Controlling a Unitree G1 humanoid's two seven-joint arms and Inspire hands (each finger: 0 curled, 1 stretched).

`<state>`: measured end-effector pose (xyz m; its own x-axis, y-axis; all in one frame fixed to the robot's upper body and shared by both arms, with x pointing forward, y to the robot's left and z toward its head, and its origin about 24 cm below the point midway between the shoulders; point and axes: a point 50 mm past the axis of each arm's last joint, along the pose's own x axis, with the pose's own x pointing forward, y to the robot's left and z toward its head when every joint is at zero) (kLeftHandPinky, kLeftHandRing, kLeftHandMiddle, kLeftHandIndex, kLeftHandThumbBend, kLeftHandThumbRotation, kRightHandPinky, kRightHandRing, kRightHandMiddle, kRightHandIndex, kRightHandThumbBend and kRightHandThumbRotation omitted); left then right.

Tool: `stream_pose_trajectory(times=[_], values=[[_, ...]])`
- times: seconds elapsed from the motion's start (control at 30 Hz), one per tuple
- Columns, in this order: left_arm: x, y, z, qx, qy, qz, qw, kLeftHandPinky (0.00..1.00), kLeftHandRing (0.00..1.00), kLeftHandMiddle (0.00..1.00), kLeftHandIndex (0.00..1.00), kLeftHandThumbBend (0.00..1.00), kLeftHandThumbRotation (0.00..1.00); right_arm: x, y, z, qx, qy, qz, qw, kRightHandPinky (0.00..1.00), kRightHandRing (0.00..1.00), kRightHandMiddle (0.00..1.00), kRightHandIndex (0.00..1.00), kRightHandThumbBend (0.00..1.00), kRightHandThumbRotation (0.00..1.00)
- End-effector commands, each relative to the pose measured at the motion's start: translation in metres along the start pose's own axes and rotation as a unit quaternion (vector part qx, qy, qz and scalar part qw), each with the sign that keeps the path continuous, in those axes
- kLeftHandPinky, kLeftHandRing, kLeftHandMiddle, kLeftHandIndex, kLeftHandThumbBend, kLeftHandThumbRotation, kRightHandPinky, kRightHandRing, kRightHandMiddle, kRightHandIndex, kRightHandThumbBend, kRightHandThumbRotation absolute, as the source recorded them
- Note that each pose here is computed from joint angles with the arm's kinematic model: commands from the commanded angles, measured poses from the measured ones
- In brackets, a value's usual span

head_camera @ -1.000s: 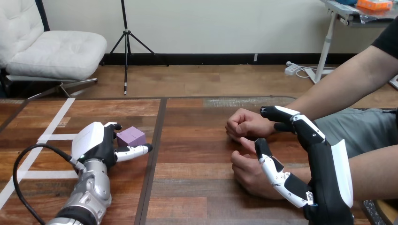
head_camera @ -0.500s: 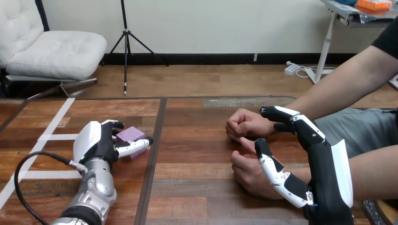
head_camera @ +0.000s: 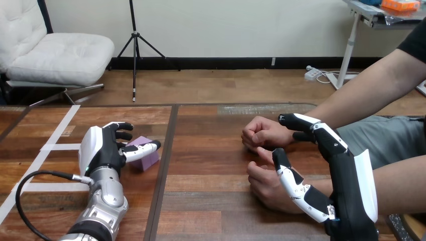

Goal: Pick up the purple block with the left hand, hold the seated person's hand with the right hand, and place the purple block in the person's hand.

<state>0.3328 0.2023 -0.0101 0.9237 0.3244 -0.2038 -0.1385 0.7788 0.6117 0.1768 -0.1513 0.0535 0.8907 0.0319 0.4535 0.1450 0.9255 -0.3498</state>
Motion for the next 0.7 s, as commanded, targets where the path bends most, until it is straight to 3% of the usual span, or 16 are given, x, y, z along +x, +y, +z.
stream_pose_trajectory(times=[0.0, 0.3, 0.67], values=[[0.0064, 0.0039, 0.0197, -0.025, -0.026, 0.011, 0.9993, 0.58, 0.65, 0.7, 0.71, 0.74, 0.13, 0.0129, -0.0036, 0.0089, -0.001, -0.04, -0.011, 0.9991, 0.71, 0.75, 0.74, 0.71, 0.38, 0.24], [0.0051, 0.0009, 0.0164, -0.013, -0.018, 0.004, 0.9998, 0.58, 0.65, 0.69, 0.7, 0.75, 0.09, 0.0127, -0.0046, 0.0103, -0.001, -0.038, -0.011, 0.9992, 0.7, 0.75, 0.74, 0.71, 0.38, 0.24], [0.0039, -0.0016, 0.0127, 0.022, -0.017, -0.007, 0.9996, 0.58, 0.65, 0.7, 0.71, 0.75, 0.1, 0.0118, -0.0058, 0.0115, 0.0, -0.036, -0.012, 0.9993, 0.7, 0.75, 0.73, 0.7, 0.39, 0.24]])
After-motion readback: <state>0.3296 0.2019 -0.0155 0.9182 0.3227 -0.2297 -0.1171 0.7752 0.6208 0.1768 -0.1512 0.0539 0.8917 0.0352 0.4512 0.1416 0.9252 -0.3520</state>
